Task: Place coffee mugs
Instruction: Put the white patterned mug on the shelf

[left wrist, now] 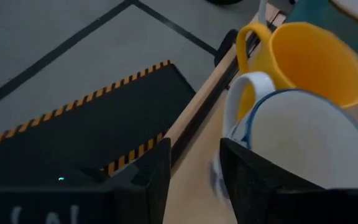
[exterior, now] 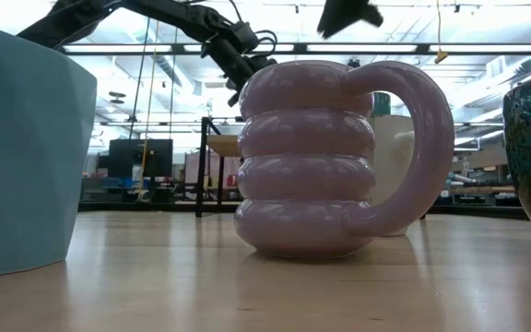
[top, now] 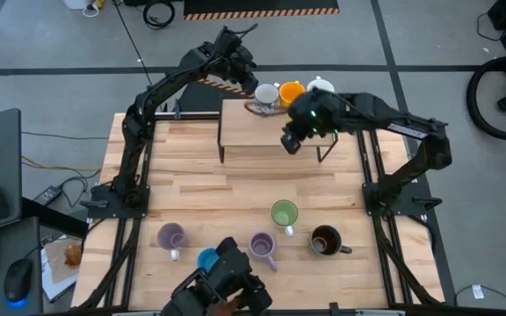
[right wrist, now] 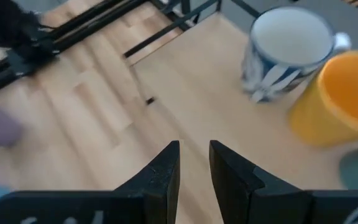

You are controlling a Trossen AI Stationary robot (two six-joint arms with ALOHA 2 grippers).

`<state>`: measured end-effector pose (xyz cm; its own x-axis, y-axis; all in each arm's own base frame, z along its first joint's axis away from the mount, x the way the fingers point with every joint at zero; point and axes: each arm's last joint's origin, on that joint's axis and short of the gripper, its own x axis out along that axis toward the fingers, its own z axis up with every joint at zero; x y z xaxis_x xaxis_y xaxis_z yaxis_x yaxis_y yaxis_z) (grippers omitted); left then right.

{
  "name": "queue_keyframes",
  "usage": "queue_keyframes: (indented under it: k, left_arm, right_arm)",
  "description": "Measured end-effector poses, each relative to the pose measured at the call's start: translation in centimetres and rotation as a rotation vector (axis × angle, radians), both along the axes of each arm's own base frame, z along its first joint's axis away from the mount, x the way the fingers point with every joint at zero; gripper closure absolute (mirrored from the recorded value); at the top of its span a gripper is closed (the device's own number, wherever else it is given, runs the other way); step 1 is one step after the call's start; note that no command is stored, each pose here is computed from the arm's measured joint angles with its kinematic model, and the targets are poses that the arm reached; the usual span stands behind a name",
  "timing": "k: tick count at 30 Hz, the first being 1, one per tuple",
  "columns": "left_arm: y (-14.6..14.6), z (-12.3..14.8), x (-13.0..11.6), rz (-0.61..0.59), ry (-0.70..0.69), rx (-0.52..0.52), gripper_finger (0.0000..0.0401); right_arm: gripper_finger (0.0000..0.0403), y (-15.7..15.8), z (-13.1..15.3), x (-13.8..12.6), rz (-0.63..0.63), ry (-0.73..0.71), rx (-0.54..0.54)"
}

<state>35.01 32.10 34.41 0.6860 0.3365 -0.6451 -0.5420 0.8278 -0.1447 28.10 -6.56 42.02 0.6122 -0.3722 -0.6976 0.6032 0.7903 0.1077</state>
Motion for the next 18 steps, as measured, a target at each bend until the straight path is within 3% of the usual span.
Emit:
queue_keyframes:
  k: [9, 18]
  left_arm:
    - [-0.2, -0.9, 0.5, -0.078, 0.069, 0.045, 0.0259]
    - [0.0, -1.0, 0.5, -0.092, 0.057, 0.05, 0.0259]
  right_arm:
    - [0.031, -8.0, -2.1, 1.3, 0.093, 0.01, -0.012]
    - [0.031, -11.3, -3.7, 1.2, 0.312, 0.14, -0.153]
